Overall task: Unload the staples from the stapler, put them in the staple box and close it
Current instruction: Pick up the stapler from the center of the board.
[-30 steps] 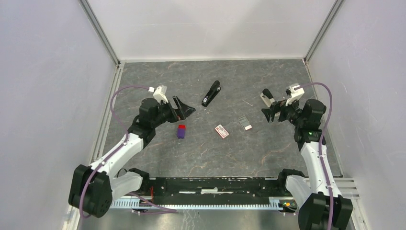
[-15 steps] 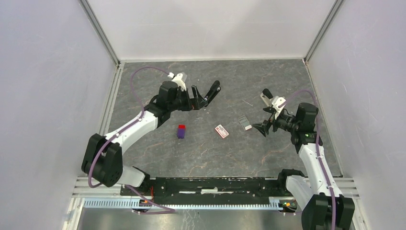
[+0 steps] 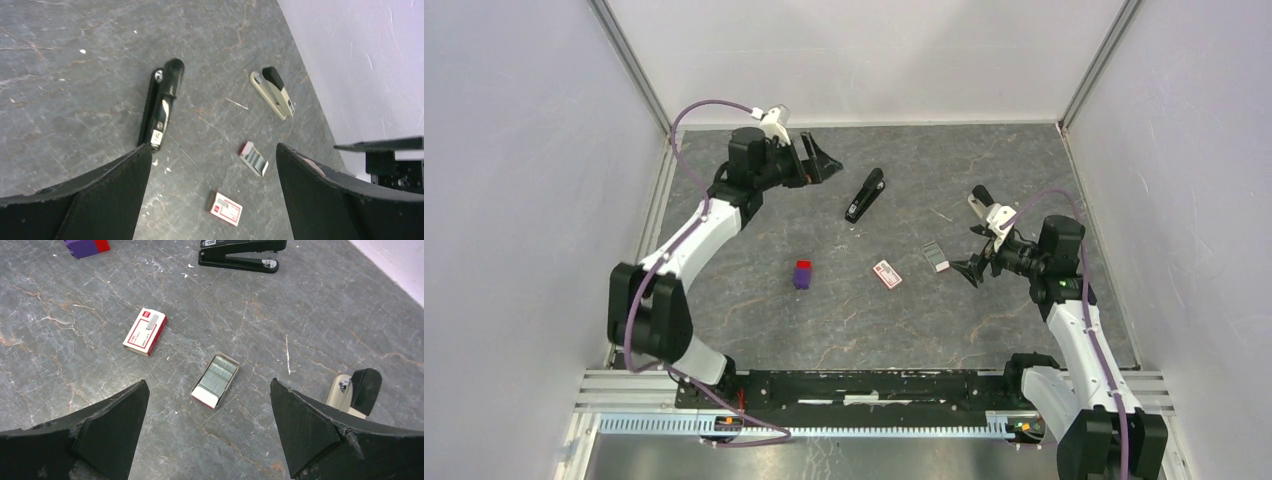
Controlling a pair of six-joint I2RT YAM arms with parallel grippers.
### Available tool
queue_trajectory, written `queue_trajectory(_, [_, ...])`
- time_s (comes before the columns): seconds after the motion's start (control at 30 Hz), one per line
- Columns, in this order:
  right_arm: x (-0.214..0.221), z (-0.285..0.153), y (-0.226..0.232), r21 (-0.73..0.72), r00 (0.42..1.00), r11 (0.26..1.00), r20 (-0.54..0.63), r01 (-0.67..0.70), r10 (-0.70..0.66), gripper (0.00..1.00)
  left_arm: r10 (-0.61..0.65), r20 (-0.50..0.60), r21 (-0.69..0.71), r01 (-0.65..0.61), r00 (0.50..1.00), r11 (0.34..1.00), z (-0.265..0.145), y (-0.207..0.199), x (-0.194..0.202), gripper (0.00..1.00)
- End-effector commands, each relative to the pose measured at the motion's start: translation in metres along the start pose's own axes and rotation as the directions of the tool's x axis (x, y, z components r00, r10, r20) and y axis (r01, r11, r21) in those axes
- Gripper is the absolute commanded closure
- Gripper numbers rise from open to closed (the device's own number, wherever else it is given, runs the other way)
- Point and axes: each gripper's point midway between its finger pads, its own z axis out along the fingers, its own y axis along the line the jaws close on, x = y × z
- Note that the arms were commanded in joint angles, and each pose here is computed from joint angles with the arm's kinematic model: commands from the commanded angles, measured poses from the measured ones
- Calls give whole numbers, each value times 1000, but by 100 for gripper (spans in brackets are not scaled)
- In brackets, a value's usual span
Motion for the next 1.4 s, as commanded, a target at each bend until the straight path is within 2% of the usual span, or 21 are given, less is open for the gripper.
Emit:
queue_trajectory(0.0, [-6, -2, -6, 29, 994, 994, 14, 110, -110, 2, -155, -13, 96, 155, 988, 983, 24, 29, -19, 0])
queue_trajectory(0.07, [-4, -2, -7, 33, 992, 992, 8, 125, -126, 2, -201, -58, 83, 205, 978, 975, 39, 40, -20, 0])
queue_trajectory(0.17, [1, -1, -10, 36, 992, 992, -12, 124, -123, 2, -157, -71, 60, 161, 985, 985, 53, 40, -21, 0])
queue_trajectory(0.23, [6, 0, -13, 45, 993, 993, -31, 113, -111, 2, -91, -113, 1, 92, 989, 996, 64, 43, -16, 0])
queue_trajectory(0.33, [7, 0, -16, 53, 995, 994, -41, 93, -91, 2, 57, -189, -114, -79, 980, 990, 77, 51, -10, 0])
queue_trajectory(0.47, [5, -2, -17, 68, 995, 994, -45, 88, -85, 2, 267, -324, -190, -339, 908, 921, 100, 58, 8, 1])
queue_trajectory(0.6, [-1, -5, -22, 102, 994, 990, -43, 100, -96, 2, 378, -387, -105, -448, 841, 888, 130, 35, 29, 5])
queue_trajectory(0.7, [-3, -8, -27, 135, 995, 986, -54, 94, -87, 2, 409, -394, -87, -477, 823, 875, 146, 28, 41, 7])
queue_trajectory(0.83, [-5, -7, -27, 133, 997, 989, -52, 70, -64, 2, 413, -395, -60, -472, 820, 880, 160, 26, 47, 16])
queue_trajectory(1.13, [-4, -4, -24, 115, 997, 992, -57, 57, -51, 2, 400, -426, -96, -480, 811, 872, 183, 51, 66, 30])
queue_trajectory(1.37, [-2, -1, -24, 105, 997, 993, -68, 53, -46, 2, 441, -426, -74, -516, 790, 853, 200, 58, 70, 41])
